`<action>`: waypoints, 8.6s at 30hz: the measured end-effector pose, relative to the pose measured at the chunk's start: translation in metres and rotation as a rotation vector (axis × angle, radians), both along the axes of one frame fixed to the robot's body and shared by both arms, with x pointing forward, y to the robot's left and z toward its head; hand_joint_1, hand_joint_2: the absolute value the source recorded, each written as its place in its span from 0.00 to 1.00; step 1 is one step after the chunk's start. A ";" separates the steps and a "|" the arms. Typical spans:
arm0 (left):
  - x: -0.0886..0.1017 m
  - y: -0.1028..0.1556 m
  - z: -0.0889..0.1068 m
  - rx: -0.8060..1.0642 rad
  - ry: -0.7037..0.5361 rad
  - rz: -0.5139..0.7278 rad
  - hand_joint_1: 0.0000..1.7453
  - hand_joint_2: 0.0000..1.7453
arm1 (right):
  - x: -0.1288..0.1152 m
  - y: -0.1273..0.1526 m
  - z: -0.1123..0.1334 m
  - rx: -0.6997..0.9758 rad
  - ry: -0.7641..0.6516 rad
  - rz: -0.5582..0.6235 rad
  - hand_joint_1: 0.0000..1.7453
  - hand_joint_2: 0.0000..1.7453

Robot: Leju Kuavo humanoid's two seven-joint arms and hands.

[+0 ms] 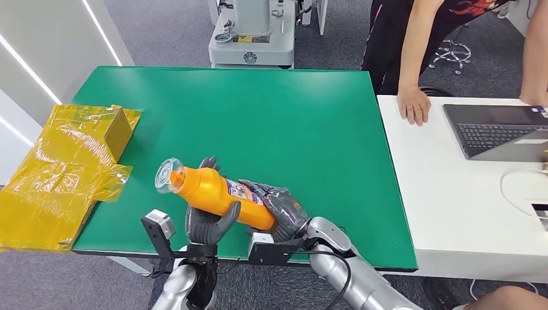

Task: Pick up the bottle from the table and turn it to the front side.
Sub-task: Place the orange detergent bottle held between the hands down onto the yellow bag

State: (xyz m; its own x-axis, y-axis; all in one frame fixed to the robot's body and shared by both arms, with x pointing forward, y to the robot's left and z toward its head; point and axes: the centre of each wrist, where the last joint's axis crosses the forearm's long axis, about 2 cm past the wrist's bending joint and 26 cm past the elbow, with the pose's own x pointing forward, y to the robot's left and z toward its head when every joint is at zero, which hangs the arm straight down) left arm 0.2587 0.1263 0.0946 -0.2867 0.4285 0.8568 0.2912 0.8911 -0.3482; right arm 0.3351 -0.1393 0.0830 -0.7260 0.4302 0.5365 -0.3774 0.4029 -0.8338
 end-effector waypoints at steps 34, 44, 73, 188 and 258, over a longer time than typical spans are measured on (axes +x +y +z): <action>0.006 0.001 0.009 0.065 -0.088 0.069 1.00 1.00 | -0.034 0.000 -0.022 0.276 0.058 -0.273 0.00 1.00; 0.031 0.035 0.042 0.371 -0.323 0.191 1.00 1.00 | -0.086 0.011 0.004 0.730 -0.108 -0.387 0.00 1.00; 0.183 0.262 0.170 2.143 -0.512 0.396 1.00 1.00 | -0.110 0.012 0.041 0.884 -0.107 -0.331 0.00 1.00; 0.193 0.318 0.151 2.367 -0.203 0.273 1.00 1.00 | -0.117 0.011 0.044 0.896 -0.109 -0.338 0.00 1.00; 0.193 0.318 0.151 2.367 -0.203 0.273 1.00 1.00 | -0.117 0.011 0.044 0.896 -0.109 -0.338 0.00 1.00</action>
State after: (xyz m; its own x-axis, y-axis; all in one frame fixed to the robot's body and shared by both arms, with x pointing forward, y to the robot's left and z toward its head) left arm 0.4520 0.4445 0.2453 -0.2545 -0.8814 -0.3980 0.0338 -0.4194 0.9072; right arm 0.2185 -0.1282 0.1268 -0.7039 0.0894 0.7046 -0.0635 0.9802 -0.1877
